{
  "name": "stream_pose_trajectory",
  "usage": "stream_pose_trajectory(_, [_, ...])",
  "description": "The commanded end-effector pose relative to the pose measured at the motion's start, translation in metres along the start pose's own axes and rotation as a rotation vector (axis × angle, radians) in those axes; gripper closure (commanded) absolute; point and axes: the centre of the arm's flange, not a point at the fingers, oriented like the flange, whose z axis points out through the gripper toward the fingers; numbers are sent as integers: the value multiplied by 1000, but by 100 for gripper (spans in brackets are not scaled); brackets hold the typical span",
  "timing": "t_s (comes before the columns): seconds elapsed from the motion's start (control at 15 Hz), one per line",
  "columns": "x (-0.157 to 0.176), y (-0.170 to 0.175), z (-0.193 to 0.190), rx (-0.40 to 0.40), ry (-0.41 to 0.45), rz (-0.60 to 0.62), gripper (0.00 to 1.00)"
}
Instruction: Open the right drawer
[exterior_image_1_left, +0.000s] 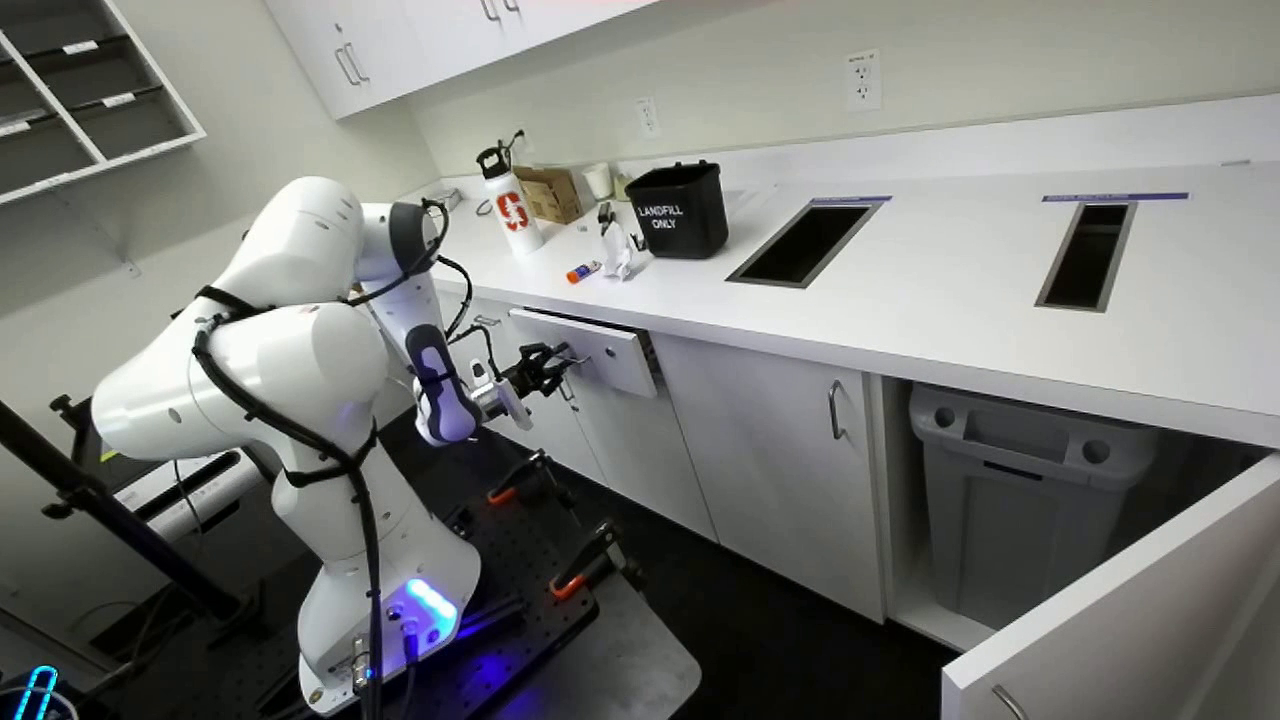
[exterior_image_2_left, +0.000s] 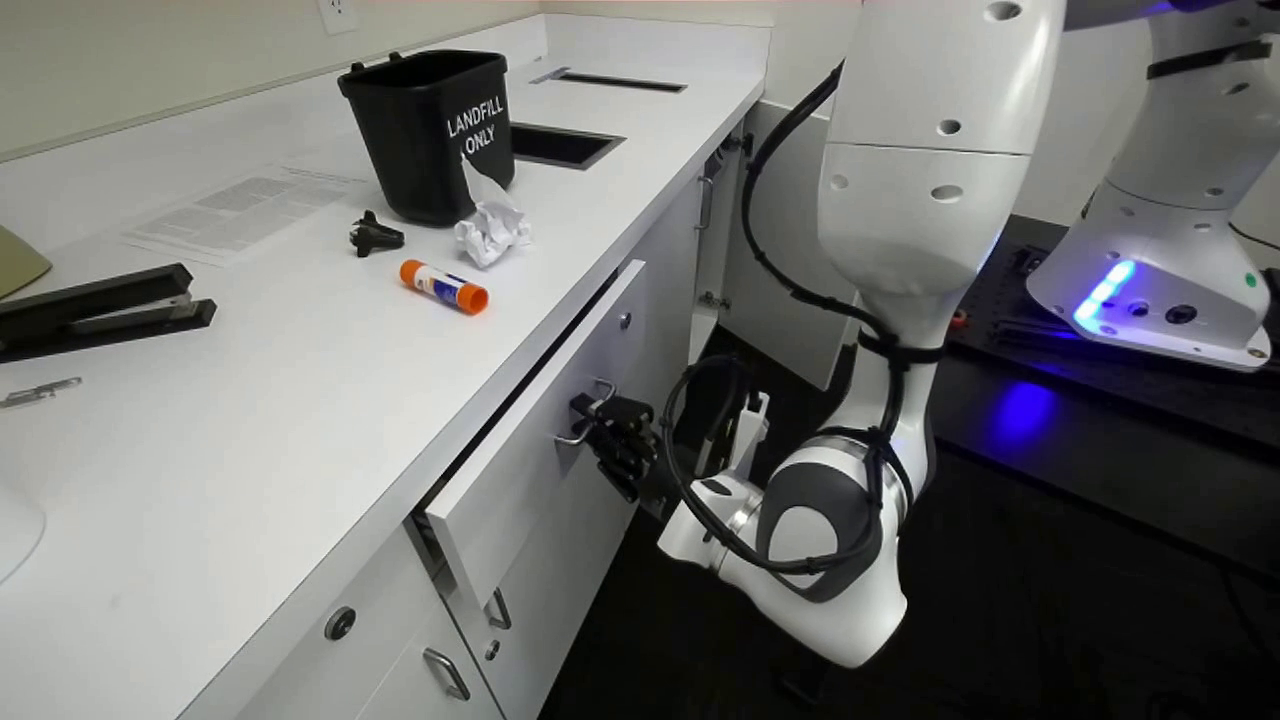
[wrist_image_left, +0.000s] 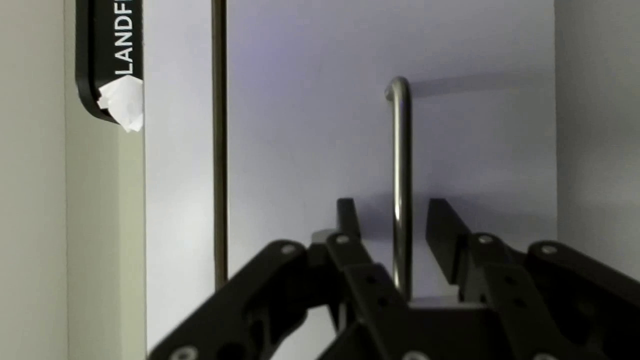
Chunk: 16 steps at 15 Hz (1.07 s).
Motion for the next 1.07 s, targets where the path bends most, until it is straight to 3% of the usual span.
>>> stream_pose_trajectory(0.0, [9, -6, -2, -31, -3, -8, 89])
stream_pose_trajectory(0.13, [11, -4, -6, -27, -7, -1, 100])
stream_pose_trajectory(0.4, [10, 0, -41, -27, -25, 3, 98])
stream_pose_trajectory(1.0, [4, 4, -148, -53, -153, 2, 98])
